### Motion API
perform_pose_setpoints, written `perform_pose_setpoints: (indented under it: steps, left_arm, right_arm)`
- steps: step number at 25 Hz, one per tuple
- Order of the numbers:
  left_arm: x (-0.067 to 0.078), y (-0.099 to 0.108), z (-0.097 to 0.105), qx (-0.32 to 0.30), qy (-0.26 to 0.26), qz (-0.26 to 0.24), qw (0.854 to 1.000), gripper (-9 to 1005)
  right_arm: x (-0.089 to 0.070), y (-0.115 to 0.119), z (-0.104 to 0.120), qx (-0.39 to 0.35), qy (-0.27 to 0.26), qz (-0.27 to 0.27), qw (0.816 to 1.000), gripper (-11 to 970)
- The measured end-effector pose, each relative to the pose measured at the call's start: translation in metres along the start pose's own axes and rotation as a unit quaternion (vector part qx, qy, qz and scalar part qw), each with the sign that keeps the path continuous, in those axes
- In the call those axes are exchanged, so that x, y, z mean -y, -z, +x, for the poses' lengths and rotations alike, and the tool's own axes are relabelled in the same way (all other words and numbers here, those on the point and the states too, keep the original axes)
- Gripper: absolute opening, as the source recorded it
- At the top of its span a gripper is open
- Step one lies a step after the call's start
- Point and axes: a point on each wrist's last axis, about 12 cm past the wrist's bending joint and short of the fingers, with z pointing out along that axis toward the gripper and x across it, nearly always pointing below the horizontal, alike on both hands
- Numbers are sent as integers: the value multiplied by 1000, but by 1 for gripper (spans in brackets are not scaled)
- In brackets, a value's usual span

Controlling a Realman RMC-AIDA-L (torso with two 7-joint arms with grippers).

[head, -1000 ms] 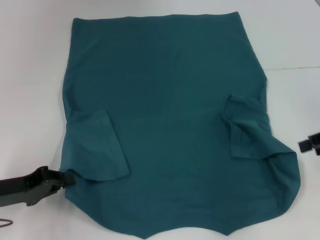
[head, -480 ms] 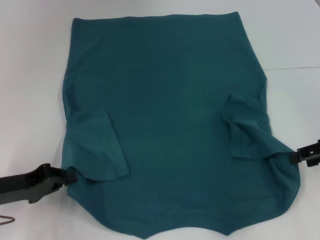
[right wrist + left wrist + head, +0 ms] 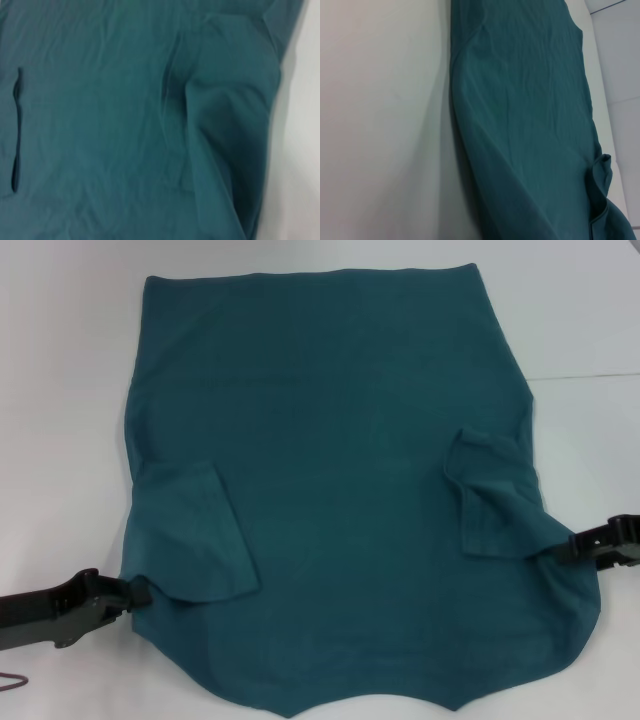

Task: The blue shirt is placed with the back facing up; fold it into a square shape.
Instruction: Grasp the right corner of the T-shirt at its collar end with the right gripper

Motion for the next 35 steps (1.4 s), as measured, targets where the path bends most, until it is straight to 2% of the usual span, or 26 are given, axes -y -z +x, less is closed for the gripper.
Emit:
perform_pose_setpoints:
  steps: [10, 17, 29, 34, 35]
  left_arm:
    - [-1, 0, 1, 0, 0, 0, 1000, 20]
    - [-1, 1, 1, 1, 0, 0, 1000, 19]
    - [-1, 0, 1, 0, 1, -1, 1000, 19]
    - [-1, 1, 1, 0, 2, -1, 1000, 19]
    - [-1, 1, 1, 0, 2, -1, 1000, 19]
  right_arm:
    - [-9, -14, -6, -3, 0, -4, 1000, 662]
    - [-7, -14, -5, -6, -5, 4, 1000, 618]
    - [-2, -14, -4, -5, -8, 16, 1000, 158]
    - [-4, -16, -4, -13, -1, 20, 1000, 2]
    - [-4, -17, -3, -15, 2, 21, 1000, 2]
